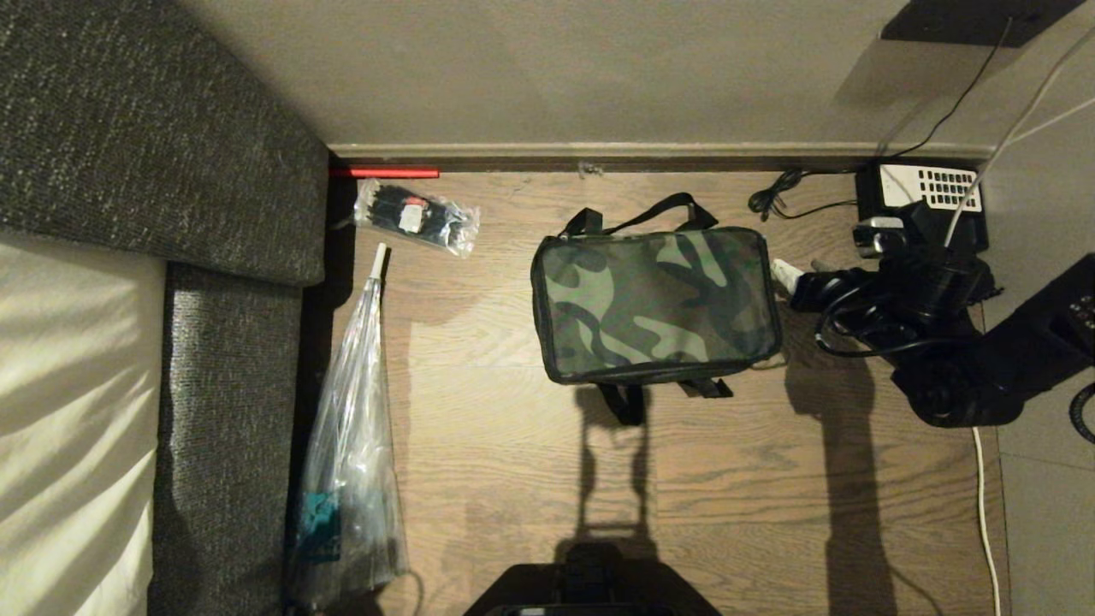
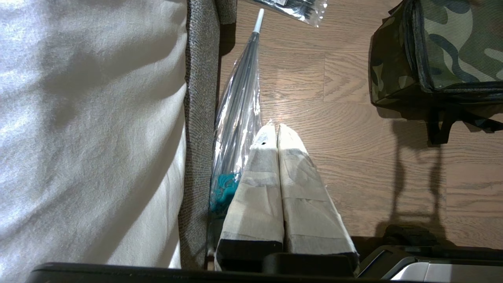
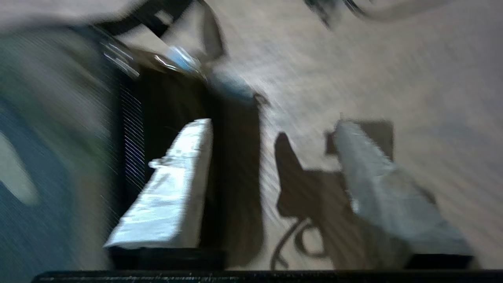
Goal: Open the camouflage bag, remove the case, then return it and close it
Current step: Open the top of the storage box
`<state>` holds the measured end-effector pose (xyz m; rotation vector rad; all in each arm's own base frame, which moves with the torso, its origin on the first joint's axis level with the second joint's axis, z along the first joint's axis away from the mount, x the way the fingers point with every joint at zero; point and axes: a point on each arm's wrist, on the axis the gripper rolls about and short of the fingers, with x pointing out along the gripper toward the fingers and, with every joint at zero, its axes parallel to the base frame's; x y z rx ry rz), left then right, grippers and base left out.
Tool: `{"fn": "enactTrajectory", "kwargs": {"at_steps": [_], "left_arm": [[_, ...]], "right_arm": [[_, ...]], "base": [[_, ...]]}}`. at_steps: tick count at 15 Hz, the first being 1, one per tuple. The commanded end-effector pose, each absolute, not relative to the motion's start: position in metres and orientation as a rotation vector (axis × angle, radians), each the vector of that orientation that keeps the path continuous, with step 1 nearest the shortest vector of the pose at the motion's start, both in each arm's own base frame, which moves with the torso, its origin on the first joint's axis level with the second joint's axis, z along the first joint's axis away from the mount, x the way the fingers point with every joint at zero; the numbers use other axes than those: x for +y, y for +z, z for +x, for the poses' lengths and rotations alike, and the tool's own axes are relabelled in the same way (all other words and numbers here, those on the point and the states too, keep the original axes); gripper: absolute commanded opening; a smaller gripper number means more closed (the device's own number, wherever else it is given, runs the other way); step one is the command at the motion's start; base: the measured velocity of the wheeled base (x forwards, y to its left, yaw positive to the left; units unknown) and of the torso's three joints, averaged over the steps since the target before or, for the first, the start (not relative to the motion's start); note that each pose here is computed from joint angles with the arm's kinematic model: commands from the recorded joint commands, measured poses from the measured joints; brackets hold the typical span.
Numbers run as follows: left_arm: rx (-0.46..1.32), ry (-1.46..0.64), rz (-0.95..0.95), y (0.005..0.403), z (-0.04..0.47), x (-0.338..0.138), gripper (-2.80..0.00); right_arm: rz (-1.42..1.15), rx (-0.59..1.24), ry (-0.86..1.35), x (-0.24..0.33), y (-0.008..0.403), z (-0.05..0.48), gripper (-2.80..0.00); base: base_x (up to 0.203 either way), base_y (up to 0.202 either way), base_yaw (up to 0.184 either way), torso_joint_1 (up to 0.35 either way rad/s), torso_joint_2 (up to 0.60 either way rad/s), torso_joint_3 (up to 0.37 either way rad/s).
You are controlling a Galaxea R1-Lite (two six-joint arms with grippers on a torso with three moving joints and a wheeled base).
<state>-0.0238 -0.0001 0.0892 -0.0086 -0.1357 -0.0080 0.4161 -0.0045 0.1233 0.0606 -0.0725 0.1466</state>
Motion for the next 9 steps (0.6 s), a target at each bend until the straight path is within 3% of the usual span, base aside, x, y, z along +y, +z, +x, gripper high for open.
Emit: {"fn": "enactTrajectory", "kwargs": {"at_steps": [1,9], "left_arm": [[-0.096,-0.008,-0.009,0.078,-0.020,0.000,-2.80],[-0.095,-0.008,-0.009,0.078,-0.020,0.000,-2.80]], "right_arm": [[0.098,-0.048,0.135,-0.017,0.124,0.405,0.00],[0.592,0.212,0.319,0.005,0.128,0.382,0.00]], "base": [[0.000,0.000,0.000,0.000,0.00,0.000],[0.000,0.000,0.000,0.000,0.00,0.000]]}}
